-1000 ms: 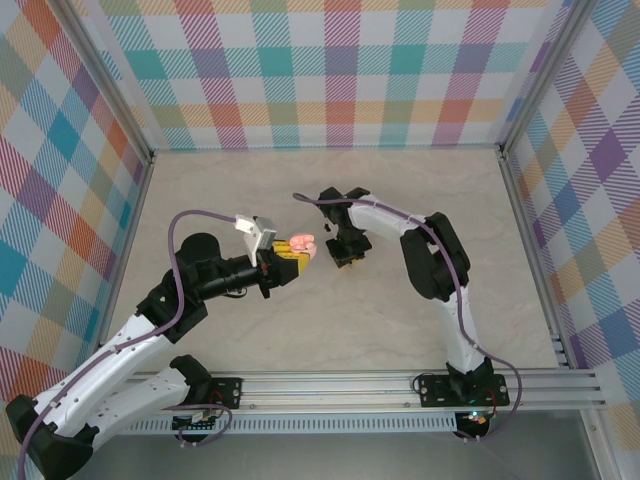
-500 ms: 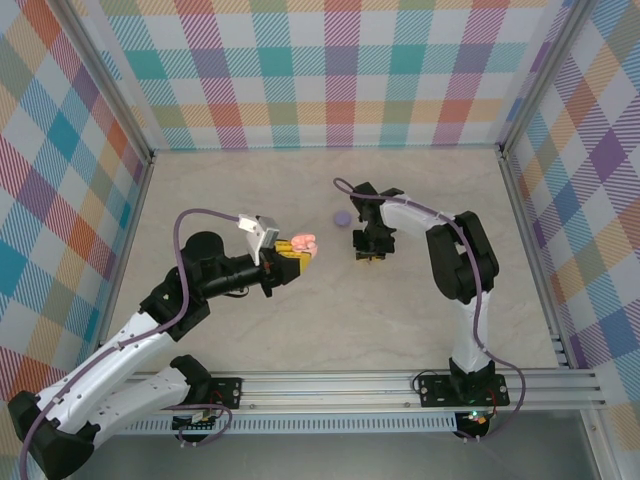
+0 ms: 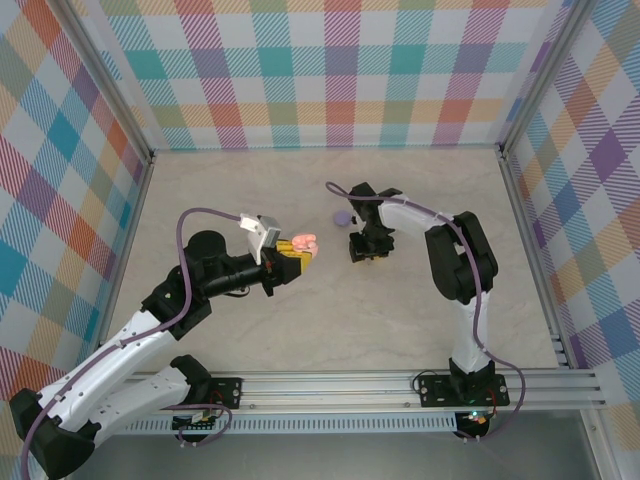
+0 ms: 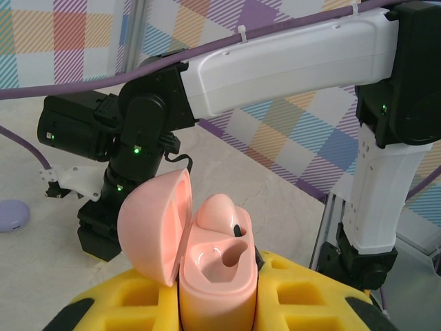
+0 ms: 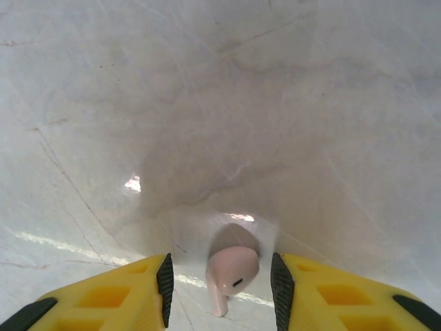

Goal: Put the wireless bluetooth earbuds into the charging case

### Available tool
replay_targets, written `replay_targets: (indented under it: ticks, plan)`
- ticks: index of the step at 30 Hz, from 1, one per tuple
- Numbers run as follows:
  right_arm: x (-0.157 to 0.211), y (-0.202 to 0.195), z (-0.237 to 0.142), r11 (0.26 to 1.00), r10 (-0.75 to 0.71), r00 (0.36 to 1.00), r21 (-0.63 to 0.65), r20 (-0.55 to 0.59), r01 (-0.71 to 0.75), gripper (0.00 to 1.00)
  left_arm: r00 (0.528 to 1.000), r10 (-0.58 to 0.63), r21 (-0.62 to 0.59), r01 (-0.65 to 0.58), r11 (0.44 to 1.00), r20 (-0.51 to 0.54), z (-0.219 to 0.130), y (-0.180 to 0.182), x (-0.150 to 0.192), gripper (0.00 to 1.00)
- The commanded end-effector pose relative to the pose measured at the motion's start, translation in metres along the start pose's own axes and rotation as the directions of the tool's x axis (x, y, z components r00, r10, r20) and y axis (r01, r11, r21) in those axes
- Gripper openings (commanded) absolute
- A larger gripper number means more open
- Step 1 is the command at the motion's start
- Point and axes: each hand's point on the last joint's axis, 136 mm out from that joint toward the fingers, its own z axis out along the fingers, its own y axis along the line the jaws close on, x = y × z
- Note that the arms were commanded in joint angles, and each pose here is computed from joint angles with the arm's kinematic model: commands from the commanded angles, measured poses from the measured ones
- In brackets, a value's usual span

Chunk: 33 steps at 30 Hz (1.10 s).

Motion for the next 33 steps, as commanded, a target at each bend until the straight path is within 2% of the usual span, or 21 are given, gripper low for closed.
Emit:
replay_targets:
  ticks: [1, 15, 21, 33]
  plan:
    - [-0.004, -0.003, -0.005, 0.992, -0.121, 0.993, 0.025, -0.011, 0.121, 0.44, 1.0, 0.017, 0.016, -0.018, 1.0, 0.019, 0.001, -0.006, -0.008, 0.15]
    - [-0.003, 0.002, 0.004, 0.989, -0.14, 0.989, 0.037, -0.054, 0.142, 0.4, 1.0, 0.018, 0.011, -0.019, 1.0, 0.016, 0.0, -0.006, -0.007, 0.15]
    - [0.001, 0.001, 0.004, 0.989, -0.138, 0.988, 0.039, -0.075, 0.141, 0.36, 1.0, 0.02, 0.011, -0.02, 1.0, 0.018, 0.0, -0.006, -0.007, 0.15]
    - [0.007, 0.0, 0.016, 0.991, -0.122, 0.985, 0.047, -0.124, 0.129, 0.34, 1.0, 0.021, 0.011, -0.021, 1.0, 0.018, 0.0, -0.006, -0.007, 0.15]
